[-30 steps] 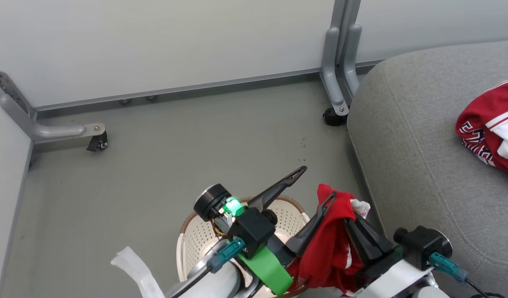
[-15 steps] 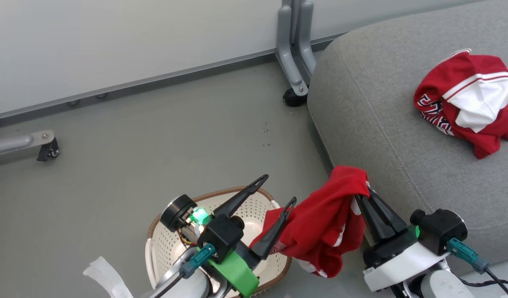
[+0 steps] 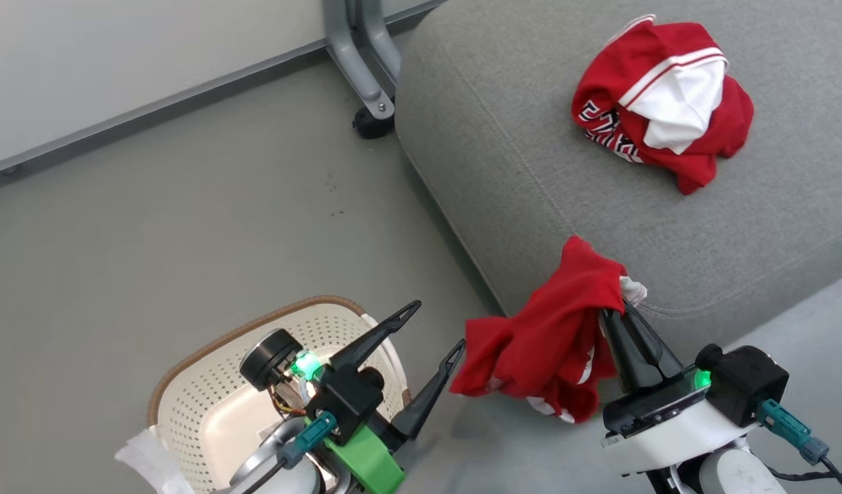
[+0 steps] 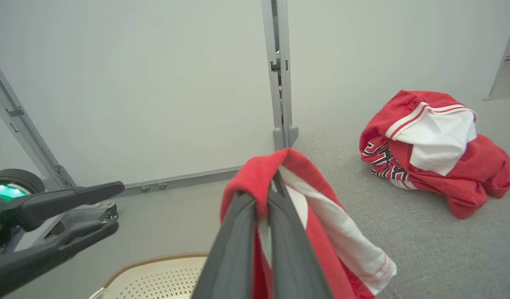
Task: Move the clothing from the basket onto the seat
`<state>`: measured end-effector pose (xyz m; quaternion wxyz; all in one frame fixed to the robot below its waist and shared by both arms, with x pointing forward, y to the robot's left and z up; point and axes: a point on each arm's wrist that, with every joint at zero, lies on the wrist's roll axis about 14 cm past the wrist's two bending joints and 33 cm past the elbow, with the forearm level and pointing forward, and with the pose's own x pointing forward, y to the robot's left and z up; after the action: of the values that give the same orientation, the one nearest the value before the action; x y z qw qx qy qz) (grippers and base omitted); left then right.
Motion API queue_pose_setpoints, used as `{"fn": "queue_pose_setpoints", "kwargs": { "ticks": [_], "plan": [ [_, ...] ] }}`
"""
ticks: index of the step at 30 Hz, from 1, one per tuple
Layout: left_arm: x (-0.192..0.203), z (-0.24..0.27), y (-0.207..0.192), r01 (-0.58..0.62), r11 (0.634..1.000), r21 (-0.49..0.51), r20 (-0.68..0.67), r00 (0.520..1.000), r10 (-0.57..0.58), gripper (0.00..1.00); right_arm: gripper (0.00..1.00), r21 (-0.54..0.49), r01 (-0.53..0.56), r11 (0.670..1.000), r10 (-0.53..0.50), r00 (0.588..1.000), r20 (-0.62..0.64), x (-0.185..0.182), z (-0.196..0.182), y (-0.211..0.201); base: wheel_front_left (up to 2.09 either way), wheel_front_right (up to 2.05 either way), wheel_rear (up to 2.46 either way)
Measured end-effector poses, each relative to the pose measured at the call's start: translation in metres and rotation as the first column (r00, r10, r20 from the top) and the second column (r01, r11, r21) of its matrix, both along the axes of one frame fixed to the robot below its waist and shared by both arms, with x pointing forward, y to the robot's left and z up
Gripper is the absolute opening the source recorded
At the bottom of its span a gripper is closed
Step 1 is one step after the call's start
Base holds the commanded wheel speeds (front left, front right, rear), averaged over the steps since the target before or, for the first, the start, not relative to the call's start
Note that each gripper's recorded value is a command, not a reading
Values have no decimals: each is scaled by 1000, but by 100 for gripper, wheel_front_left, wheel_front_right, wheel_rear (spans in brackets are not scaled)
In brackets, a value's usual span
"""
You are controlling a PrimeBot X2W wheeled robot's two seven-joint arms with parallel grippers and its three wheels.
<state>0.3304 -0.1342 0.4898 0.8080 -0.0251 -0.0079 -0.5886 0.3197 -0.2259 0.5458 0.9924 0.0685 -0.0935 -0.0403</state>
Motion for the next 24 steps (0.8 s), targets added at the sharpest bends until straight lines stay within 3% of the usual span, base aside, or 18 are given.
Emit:
{"fn": "queue_pose_setpoints", "kwargs": {
  "ticks": [8, 16, 24],
  "plan": [
    [-13, -15, -33, 172, 985, -1, -41, 984, -172, 100, 0, -53, 174, 983, -175, 984, -23, -19, 1, -38, 0, 0, 0],
    [-20, -31, -48, 256, 966, -23, -99, 961, -257, 100, 0, -151, 323, 934, -319, 946, 52, -33, 35, -78, 0, 0, 0],
    [-9, -42, -49, 271, 962, -31, -117, 955, -273, 100, 0, -277, 379, 883, -311, 914, 261, -9, 108, -109, 0, 0, 0]
  ]
}}
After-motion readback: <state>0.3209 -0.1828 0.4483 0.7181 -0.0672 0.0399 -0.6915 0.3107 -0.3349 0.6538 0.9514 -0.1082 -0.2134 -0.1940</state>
